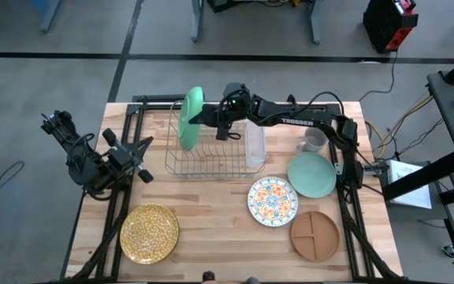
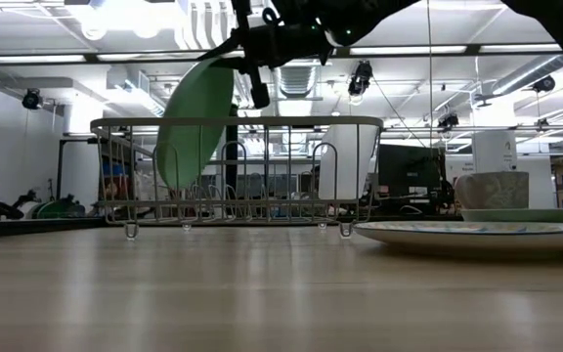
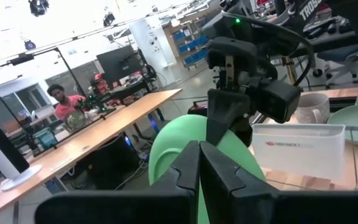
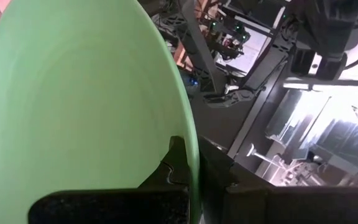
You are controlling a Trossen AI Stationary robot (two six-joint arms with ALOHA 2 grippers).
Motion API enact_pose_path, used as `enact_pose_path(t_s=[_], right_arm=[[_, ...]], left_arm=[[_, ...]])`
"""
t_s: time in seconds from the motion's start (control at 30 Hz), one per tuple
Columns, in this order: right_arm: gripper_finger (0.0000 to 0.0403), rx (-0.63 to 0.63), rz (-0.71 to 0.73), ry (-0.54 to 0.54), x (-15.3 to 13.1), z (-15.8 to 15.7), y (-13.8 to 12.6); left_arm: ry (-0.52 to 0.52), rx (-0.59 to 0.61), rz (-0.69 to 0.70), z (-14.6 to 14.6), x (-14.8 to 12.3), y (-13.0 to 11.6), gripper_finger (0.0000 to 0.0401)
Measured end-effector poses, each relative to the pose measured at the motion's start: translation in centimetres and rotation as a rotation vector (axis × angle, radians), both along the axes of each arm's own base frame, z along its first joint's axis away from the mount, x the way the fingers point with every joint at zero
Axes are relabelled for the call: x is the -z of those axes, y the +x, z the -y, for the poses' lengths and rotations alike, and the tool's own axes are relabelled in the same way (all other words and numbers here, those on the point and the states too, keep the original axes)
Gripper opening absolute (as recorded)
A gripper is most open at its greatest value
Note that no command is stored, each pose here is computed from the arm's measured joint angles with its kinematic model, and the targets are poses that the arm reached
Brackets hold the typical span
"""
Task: Sort dishes
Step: Put the green plate in the dish rack
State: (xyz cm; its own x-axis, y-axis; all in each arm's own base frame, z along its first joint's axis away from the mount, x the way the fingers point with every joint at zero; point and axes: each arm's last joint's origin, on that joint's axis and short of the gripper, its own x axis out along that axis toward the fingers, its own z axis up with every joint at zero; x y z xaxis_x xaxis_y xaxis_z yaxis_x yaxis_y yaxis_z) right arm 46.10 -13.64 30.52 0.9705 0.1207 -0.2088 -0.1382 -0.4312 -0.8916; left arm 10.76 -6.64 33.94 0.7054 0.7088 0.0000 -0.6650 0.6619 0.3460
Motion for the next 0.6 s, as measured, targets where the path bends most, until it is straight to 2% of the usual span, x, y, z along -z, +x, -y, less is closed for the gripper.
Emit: enact_pose_path(t_s=[0.33,0.6], right_arm=[[0.0,0.022,-0.002,0.075,-0.1,-0.1,0.1],[0.0,0.029,0.098,0.114,-1.1,-0.1,0.3]], left_arm=[[0.0,0.0,0.0,0.0,0.0,0.0,0.0],[-0.002,0.0,0.002,0.0,0.0,0.0,0.0]])
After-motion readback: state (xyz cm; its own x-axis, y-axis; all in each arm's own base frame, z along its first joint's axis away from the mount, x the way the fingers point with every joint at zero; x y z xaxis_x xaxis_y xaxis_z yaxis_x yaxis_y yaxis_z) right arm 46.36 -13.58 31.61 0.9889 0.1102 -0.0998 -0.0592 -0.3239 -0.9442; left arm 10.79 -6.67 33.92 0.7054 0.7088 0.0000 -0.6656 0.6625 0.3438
